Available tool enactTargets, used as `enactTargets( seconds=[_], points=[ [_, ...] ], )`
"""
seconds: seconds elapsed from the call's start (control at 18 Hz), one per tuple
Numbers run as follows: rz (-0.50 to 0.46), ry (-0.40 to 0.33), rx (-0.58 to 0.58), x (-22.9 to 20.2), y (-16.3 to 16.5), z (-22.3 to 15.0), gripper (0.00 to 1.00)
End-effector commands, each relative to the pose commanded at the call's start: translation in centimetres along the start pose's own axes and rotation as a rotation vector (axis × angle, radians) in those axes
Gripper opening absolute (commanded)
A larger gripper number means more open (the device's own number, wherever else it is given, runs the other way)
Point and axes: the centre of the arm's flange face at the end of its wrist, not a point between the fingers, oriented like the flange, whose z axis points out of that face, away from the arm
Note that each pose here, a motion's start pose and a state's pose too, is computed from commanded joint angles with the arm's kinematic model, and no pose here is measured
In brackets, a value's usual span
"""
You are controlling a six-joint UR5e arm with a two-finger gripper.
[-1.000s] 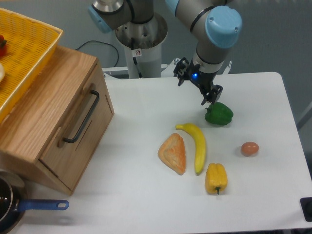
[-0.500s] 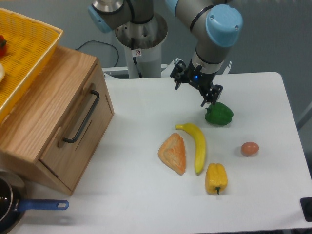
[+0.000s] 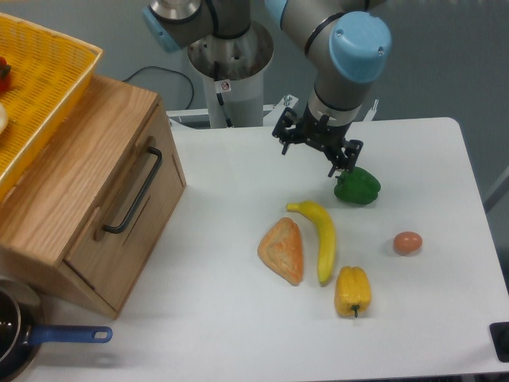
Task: Slide the top drawer open
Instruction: 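Move the gripper toward the wooden cabinet's dark drawer handle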
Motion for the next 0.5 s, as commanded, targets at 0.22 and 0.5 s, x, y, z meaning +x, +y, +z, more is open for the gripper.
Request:
enactTargets(
  seconds=[0.22,0.5],
  points=[
    [-0.086,0.030,0.038,0.61,-0.67,0.03,1.00],
    [-0.182,0.075,0.085,0.90,-0.98,-0.29,1.00]
  ],
)
